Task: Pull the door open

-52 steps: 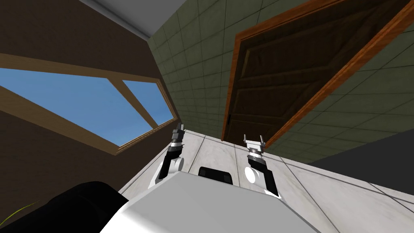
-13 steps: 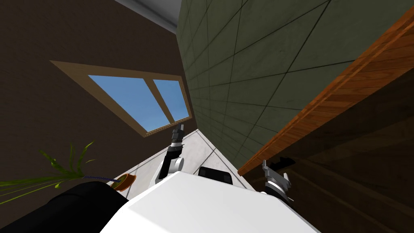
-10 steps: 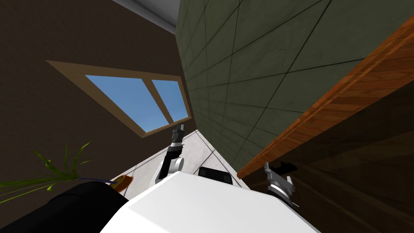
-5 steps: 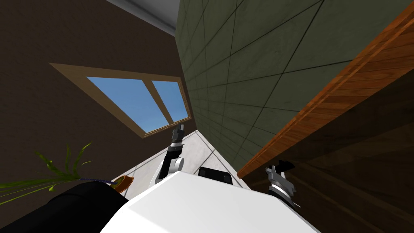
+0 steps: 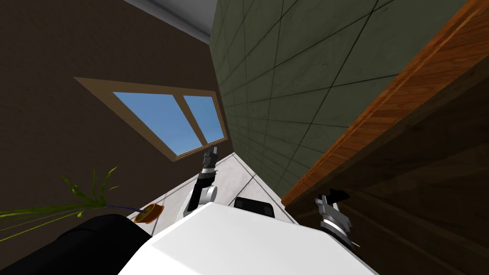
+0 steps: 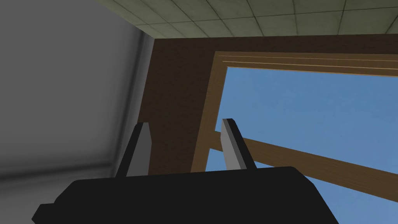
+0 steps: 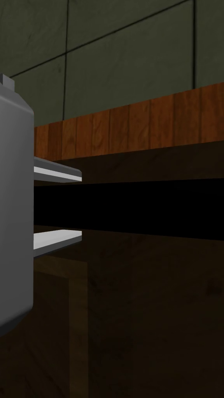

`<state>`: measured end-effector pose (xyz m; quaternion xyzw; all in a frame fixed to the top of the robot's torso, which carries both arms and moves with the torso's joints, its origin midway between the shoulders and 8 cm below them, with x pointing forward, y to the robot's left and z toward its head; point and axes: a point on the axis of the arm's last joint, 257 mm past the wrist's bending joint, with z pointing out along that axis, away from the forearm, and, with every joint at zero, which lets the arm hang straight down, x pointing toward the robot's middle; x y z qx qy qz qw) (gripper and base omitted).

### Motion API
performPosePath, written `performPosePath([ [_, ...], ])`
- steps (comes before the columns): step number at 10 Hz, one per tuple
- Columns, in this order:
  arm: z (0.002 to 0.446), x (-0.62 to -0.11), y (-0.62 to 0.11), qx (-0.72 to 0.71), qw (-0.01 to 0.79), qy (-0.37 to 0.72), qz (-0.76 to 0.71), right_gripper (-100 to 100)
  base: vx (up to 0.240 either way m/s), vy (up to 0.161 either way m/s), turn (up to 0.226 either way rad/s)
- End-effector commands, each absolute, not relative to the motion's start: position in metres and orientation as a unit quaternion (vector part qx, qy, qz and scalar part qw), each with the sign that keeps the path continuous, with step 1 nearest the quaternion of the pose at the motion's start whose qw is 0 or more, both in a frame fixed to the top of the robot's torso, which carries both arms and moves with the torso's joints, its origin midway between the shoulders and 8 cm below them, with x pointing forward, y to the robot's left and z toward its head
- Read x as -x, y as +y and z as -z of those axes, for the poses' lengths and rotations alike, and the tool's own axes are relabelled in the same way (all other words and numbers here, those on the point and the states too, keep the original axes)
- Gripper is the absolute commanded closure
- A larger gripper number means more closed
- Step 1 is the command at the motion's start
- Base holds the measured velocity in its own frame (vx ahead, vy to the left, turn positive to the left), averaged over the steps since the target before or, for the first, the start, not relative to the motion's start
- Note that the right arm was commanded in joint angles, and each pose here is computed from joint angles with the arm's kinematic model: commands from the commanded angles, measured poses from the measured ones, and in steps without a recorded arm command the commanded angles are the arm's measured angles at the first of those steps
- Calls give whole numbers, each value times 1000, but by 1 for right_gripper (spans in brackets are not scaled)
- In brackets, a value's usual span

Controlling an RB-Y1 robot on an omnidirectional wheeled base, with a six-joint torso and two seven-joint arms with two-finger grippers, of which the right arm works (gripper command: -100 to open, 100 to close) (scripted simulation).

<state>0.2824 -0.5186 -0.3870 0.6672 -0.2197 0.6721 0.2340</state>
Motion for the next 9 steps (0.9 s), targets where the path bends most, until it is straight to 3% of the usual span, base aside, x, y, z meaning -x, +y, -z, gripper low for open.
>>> performPosePath([
  [1,391,-290,-504,-673,214,-209,-676,100,-201,47,47],
  [9,391,-297,-484,-685,173,-171,-687,100,-173,0,53],
])
